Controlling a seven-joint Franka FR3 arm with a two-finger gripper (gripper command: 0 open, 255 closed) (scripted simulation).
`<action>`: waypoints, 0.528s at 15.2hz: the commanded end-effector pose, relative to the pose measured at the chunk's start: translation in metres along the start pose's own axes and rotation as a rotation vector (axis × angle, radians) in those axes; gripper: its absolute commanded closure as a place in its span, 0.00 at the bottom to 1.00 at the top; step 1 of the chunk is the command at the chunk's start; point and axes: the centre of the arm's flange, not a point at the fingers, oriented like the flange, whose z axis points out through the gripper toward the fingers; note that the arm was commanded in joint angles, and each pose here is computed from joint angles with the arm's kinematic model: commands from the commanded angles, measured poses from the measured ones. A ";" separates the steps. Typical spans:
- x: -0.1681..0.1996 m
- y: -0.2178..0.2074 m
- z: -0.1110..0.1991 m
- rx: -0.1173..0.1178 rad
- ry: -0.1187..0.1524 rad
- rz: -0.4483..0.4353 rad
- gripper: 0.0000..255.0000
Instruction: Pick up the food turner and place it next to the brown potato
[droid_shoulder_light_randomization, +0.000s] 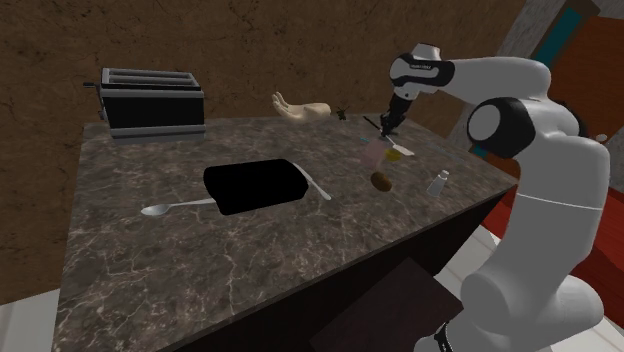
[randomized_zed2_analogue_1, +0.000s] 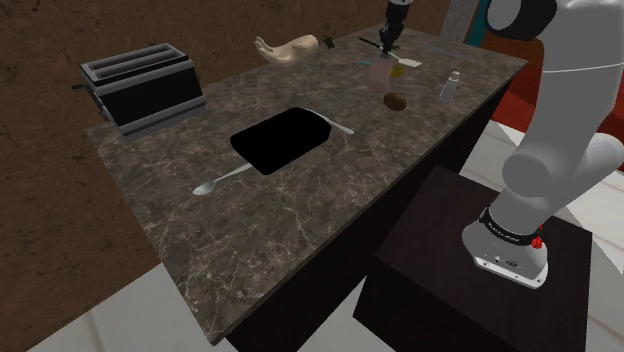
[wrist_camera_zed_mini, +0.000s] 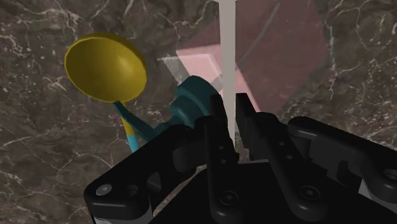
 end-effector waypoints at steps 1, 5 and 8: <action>0.006 0.024 0.012 0.010 -0.020 -0.003 1.00; 0.015 0.059 0.019 0.010 -0.020 -0.003 1.00; 0.013 0.059 0.034 0.010 -0.020 -0.003 1.00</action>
